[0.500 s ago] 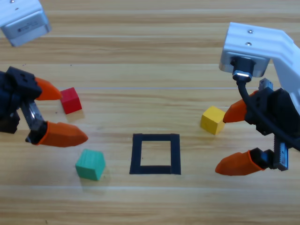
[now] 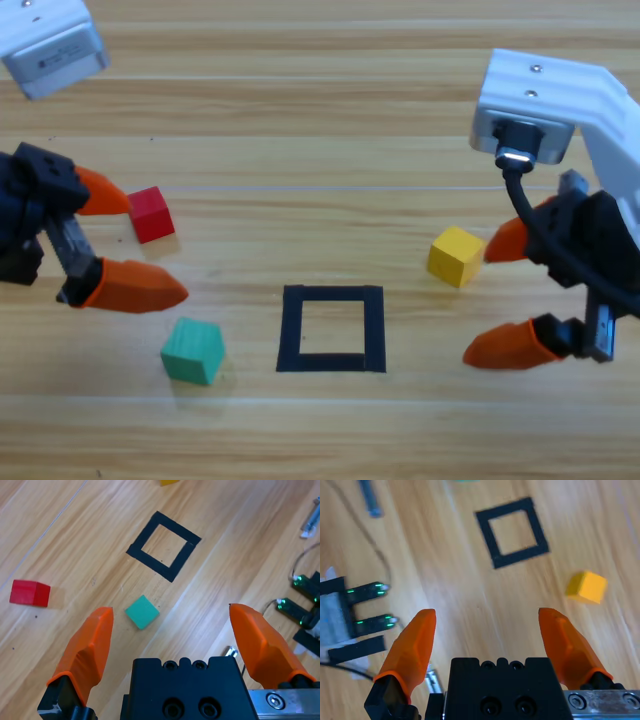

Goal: Stack the blocks in the rectangular block: red at the bottom, yellow in the middle, green on top

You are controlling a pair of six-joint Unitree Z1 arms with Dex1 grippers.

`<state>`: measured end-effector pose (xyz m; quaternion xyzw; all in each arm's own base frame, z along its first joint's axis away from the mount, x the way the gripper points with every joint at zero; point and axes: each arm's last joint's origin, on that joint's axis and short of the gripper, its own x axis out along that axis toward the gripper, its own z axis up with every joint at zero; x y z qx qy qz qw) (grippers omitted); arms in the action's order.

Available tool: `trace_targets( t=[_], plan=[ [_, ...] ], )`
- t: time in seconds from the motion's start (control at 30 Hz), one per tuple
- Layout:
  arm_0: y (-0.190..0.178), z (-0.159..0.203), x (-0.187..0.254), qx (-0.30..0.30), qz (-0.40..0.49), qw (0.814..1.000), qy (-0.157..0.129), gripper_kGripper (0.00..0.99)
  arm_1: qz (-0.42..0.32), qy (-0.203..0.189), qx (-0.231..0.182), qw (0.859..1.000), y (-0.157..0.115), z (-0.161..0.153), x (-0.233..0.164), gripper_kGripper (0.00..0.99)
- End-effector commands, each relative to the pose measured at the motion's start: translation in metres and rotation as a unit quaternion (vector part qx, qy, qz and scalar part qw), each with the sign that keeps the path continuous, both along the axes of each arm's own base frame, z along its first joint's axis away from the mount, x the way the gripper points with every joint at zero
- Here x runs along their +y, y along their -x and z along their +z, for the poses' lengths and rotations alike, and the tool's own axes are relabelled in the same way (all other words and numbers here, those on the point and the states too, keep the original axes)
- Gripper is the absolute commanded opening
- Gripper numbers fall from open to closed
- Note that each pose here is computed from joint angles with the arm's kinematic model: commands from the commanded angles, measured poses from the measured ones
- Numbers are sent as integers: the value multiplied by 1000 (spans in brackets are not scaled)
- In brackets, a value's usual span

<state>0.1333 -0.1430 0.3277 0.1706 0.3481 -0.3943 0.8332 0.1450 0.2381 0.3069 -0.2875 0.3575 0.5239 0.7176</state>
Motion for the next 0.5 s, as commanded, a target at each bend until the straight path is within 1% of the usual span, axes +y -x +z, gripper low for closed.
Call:
trace_targets(
  t=[0.03, 0.07, 0.1, 0.17, 0.2, 0.23, 0.27, 0.37, 0.47, 0.5],
  plan=[
    [-39, -5, -36, 46, 108, 993, 0, 977, -103, 40, -41, 993, -11, -9, -5, 905],
    [-56, -7, -46, 64, 155, 986, 6, 936, -124, 41, -37, 991, -20, -10, -7, 905],
    [-69, -9, -50, 80, 186, 979, 7, 928, -143, 42, -32, 988, -29, -11, -7, 905],
    [-103, -16, -58, 128, 288, 949, 6, 943, -174, 51, -23, 983, -51, -17, -5, 905],
    [-113, -19, -60, 147, 320, 936, 6, 942, -176, 59, -21, 982, -59, -22, -1, 905],
    [-125, -22, -62, 165, 352, 921, 4, 942, -171, 71, -19, 983, -65, -27, 3, 905],
    [-138, -26, -64, 181, 386, 905, 0, 942, -160, 93, -15, 983, -74, -34, 11, 904],
    [-169, -33, -59, 219, 453, 864, -14, 942, -168, 123, 6, 978, -104, -52, 21, 905],
    [-193, -40, -45, 251, 500, 829, -14, 942, -167, 143, 19, 975, -128, -70, 27, 937],
    [-202, -43, -40, 264, 517, 814, -13, 942, -167, 149, 21, 974, -133, -76, 28, 940]
  ],
)
